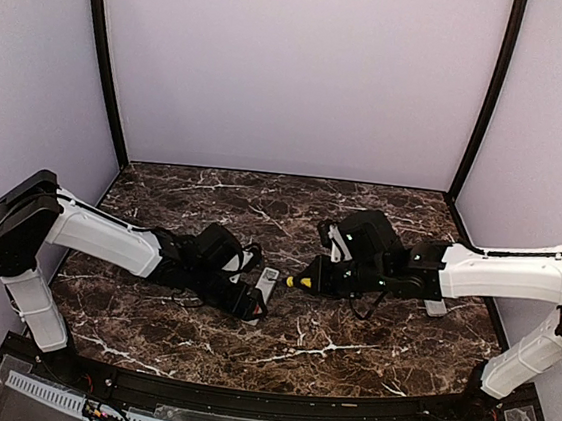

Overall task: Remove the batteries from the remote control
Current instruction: Move the remote control without the battery cover to the center of the board.

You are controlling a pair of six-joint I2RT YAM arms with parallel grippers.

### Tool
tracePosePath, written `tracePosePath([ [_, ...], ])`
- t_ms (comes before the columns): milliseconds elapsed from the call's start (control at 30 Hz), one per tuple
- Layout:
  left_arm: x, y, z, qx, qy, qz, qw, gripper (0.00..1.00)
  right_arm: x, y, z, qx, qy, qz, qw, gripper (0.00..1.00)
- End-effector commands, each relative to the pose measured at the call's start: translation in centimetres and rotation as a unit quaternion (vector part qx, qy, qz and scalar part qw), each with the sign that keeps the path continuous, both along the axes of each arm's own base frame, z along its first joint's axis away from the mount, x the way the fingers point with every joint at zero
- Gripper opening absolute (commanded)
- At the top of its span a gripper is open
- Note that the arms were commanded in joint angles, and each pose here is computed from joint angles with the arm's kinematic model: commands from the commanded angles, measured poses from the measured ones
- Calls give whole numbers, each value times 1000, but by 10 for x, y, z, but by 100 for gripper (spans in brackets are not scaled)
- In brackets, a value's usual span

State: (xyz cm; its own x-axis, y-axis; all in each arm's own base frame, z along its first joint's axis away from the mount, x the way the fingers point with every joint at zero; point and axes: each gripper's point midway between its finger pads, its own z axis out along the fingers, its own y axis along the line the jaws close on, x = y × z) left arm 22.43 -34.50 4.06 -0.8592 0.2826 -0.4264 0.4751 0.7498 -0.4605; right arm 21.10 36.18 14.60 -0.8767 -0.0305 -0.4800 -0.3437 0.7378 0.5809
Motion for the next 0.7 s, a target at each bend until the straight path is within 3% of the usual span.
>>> tracePosePath([
  [0,-2,8,-14,65,-13,1,998,82,2,-3,6,9,-11,-8,1000,0],
  [267,0,21,-24,150,-58,0,987,82,2,-5,6,10,-13,-12,1000,0],
  [667,9,53,-19,221,-96,27,970,68,3,-6,5,9,-14,-16,1000,0],
])
